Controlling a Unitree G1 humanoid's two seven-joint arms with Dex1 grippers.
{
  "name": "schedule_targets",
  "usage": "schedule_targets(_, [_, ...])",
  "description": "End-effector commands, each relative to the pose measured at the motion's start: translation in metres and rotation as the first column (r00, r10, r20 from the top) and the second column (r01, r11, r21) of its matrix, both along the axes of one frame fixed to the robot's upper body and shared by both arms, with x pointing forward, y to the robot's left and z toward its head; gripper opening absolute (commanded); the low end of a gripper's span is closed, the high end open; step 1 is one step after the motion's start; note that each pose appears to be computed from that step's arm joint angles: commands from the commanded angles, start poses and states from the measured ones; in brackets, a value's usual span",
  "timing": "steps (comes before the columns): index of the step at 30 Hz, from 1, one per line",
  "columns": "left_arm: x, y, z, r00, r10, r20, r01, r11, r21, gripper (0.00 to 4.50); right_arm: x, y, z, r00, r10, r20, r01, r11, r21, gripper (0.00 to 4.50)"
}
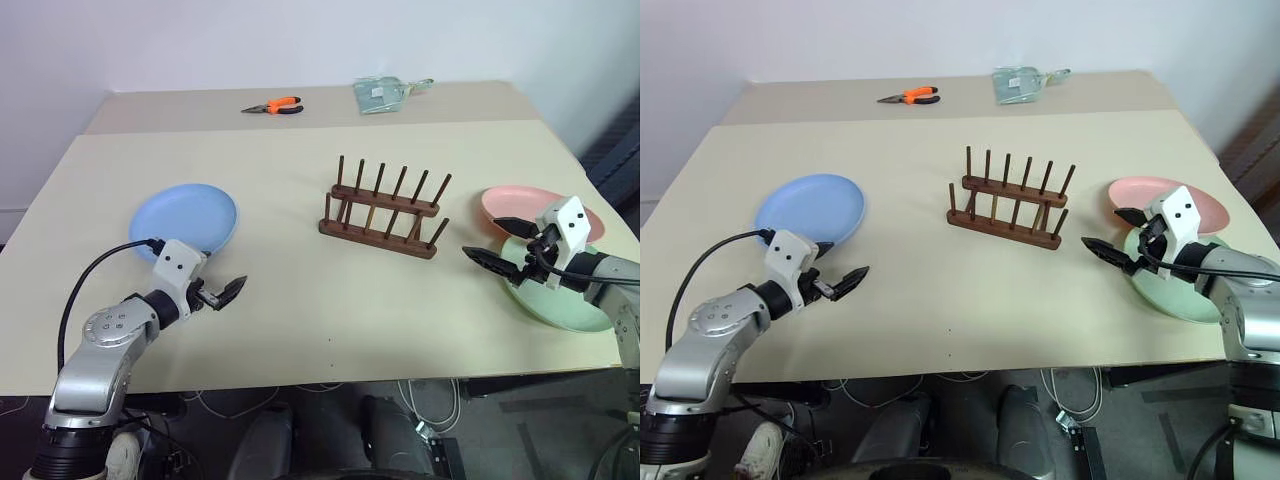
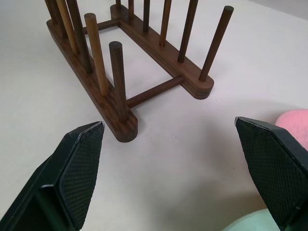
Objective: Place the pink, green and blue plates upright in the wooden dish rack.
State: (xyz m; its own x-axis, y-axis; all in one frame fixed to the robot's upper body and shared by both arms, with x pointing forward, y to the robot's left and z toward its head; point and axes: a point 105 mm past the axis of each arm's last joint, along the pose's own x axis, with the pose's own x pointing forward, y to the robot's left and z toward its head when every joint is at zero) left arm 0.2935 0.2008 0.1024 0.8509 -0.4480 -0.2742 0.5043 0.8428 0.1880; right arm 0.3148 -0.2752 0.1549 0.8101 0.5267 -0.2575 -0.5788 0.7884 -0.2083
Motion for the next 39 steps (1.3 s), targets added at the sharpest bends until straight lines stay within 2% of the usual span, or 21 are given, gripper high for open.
schedule_targets(1, [0.001,-0.009,0.011,0.998,-0.026,0.053,0.026,1.0,-0.003,4.5,0.003,0.001,0.022,0.997,0.014,0.078,-0.011,0.999,-0.035,4.44])
schedule_targets(6, [0.001,-0.015,0.011,0.997,-0.046,0.056,0.047,0.999,-0.011,4.5,0.005,0.005,0.022,0.996,0.032,0.087,-0.027,0.998,-0.055,4.44])
schedule_targets(11, [0.013,-0.041,0.007,0.98,-0.196,0.027,0.196,0.981,-0.011,4.5,-0.011,0.012,0.015,0.995,0.095,-0.012,-0.095,0.995,-0.018,4.44])
schedule_targets(13, [0.025,-0.055,0.004,0.96,-0.281,0.004,0.281,0.96,-0.002,4.5,-0.018,0.018,0.014,0.993,0.117,-0.026,-0.118,0.993,-0.016,4.44])
schedule_targets(16, [0.058,-0.081,0.001,0.915,-0.403,-0.024,0.404,0.913,0.057,4.5,-0.023,0.025,0.013,0.995,0.1,-0.002,-0.1,0.994,-0.03,4.44])
schedule_targets(23, [0.116,-0.128,0.005,0.845,-0.528,-0.081,0.534,0.838,0.114,4.5,-0.049,0.036,0.011,0.999,0.043,0.028,-0.043,0.999,-0.006,4.44])
schedule_targets(28, [0.124,-0.147,0.0,0.821,-0.556,-0.129,0.57,0.804,0.17,4.5,-0.074,0.037,0.005,0.999,-0.037,0.029,0.036,0.999,0.013,4.44])
schedule_targets(31, [0.119,-0.158,-0.004,0.794,-0.587,-0.157,0.606,0.783,0.142,4.5,-0.084,0.038,0.002,0.997,-0.072,0.027,0.072,0.997,0.02,4.44])
schedule_targets(33, [0.116,-0.165,-0.009,0.781,-0.599,-0.174,0.621,0.773,0.129,4.01,-0.088,0.037,0.0,0.995,-0.094,0.026,0.093,0.995,0.025,4.5])
schedule_targets(35, [0.115,-0.166,-0.011,0.778,-0.603,-0.174,0.625,0.772,0.119,3.27,-0.09,0.039,-0.001,0.995,-0.099,0.027,0.098,0.995,0.026,4.5])
schedule_targets(39, [0.112,-0.169,-0.013,0.772,-0.616,-0.155,0.631,0.771,0.082,1.15,-0.086,0.039,0.001,0.996,-0.085,0.028,0.084,0.996,0.022,4.5])
